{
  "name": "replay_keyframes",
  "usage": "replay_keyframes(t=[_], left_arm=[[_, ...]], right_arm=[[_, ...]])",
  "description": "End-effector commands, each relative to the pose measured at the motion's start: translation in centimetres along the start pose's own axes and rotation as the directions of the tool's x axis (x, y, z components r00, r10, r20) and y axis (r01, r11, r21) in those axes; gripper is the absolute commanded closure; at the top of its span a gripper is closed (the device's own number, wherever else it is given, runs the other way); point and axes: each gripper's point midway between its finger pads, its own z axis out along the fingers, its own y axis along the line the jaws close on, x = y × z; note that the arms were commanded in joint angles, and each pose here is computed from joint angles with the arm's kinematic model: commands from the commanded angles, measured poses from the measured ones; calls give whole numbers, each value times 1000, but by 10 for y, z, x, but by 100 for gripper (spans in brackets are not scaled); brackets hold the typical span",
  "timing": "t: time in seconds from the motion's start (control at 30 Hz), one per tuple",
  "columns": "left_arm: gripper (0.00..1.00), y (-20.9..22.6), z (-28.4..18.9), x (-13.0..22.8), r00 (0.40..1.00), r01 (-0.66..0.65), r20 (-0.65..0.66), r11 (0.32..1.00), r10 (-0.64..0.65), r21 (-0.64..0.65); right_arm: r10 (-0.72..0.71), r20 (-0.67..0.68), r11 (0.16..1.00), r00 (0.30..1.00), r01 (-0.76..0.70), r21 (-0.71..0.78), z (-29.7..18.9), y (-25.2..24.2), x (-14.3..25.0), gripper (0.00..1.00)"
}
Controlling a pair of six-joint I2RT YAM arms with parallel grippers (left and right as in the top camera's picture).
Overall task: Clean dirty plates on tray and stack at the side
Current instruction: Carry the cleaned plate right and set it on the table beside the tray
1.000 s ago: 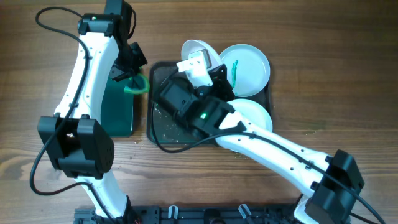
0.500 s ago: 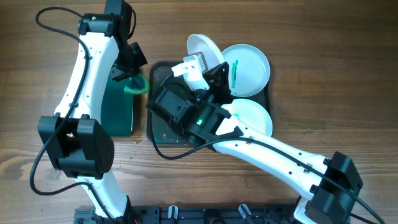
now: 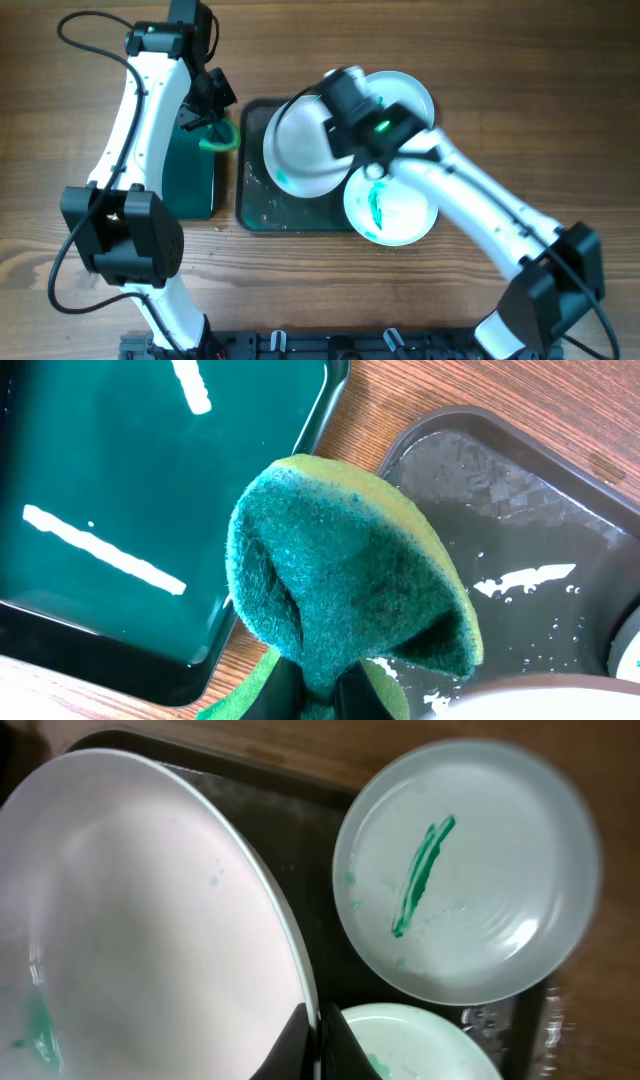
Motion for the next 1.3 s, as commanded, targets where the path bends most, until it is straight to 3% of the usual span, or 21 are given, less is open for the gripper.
replay_keyframes(t=[0.0, 0.2, 0.37, 0.47, 0.67, 0.97, 1.03, 1.1, 1.27], left_arm=[[96, -8, -12, -1, 1000, -16, 18, 999, 16, 48], [96, -16, -12, 2, 999, -31, 20, 998, 30, 59], [96, -35, -13, 5, 996, -75, 44, 994, 72, 80], [96, -45, -14, 7, 994, -97, 60, 991, 92, 92], [96, -57, -15, 12, 990, -126, 72, 987, 119, 104], [96, -61, -16, 11, 988, -134, 85, 985, 125, 112], [96, -61, -16, 11, 988, -134, 85, 984, 125, 113], [96, -61, -16, 11, 989, -134, 85, 985, 125, 113], [96, -62, -16, 10, 988, -135, 88, 984, 126, 115]], right_arm=[[187, -92, 931, 978, -206, -301, -16, -20, -10, 96], [469, -102, 861, 877, -480, -169, -28, -151, -2, 96], [673, -36, 740, 739, -670, 65, -39, -266, 39, 96], [736, -2, 663, 677, -719, 209, -39, -308, 72, 96], [788, 51, 562, 614, -750, 348, -23, -349, 121, 96], [802, 16, 545, 597, -743, 388, 22, -340, 177, 96], [801, 21, 546, 599, -744, 386, 26, -340, 180, 91], [801, 21, 548, 599, -746, 380, 25, -339, 178, 75], [776, -78, 624, 626, -744, 240, 5, -319, 144, 65]])
